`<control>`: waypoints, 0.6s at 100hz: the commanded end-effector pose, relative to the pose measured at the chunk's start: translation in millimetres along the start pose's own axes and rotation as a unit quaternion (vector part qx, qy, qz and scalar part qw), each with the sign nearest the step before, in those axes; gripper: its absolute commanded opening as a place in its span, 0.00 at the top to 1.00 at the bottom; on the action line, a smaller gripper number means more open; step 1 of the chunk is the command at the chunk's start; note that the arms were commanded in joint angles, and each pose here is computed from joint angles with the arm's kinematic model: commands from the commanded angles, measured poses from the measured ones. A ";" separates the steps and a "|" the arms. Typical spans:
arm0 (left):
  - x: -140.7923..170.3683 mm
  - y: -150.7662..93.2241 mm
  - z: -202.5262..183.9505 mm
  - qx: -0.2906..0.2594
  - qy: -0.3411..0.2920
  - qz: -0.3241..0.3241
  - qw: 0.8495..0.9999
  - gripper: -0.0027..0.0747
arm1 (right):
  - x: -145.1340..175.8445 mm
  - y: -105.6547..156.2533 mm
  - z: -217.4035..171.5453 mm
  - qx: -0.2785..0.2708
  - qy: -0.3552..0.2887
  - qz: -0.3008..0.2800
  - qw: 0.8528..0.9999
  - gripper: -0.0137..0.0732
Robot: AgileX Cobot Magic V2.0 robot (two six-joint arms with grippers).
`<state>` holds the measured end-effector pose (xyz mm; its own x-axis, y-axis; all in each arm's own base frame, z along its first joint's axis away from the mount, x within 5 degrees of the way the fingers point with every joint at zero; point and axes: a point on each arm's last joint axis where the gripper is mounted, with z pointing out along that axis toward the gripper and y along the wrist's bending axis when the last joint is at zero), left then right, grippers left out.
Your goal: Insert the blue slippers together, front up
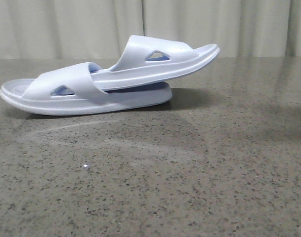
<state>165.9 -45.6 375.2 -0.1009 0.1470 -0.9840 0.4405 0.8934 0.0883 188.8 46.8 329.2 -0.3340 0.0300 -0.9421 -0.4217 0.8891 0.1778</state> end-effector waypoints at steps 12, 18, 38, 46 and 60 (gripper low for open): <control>16.8 -7.1 -21.8 -0.028 -0.055 -0.031 0.998 0.95 | 33.8 0.3 -28.3 0.060 -0.039 0.019 0.997 0.93; 27.4 -10.3 -24.8 -0.025 -0.058 -0.042 0.997 0.95 | 47.9 0.4 -34.0 0.069 -0.038 0.021 0.997 0.93; 65.2 -21.9 -36.1 -0.012 -0.068 -0.082 0.994 0.95 | 83.7 5.0 -54.9 0.081 -0.057 0.024 0.995 0.93; 79.5 -25.4 -39.3 -0.011 -0.065 -0.094 0.993 0.95 | 98.0 6.4 -59.3 0.080 -0.062 0.040 0.994 0.93; 100.5 -29.7 -43.2 -0.011 -0.052 -0.106 0.993 0.95 | 110.1 7.0 -63.5 0.081 -0.070 0.052 0.993 0.93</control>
<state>107.3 -38.1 279.1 -0.1059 -0.0385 -0.9936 0.3904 0.9174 -0.0772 96.6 29.6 239.6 -0.2810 0.1435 -0.9489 -0.2680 0.9377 0.2212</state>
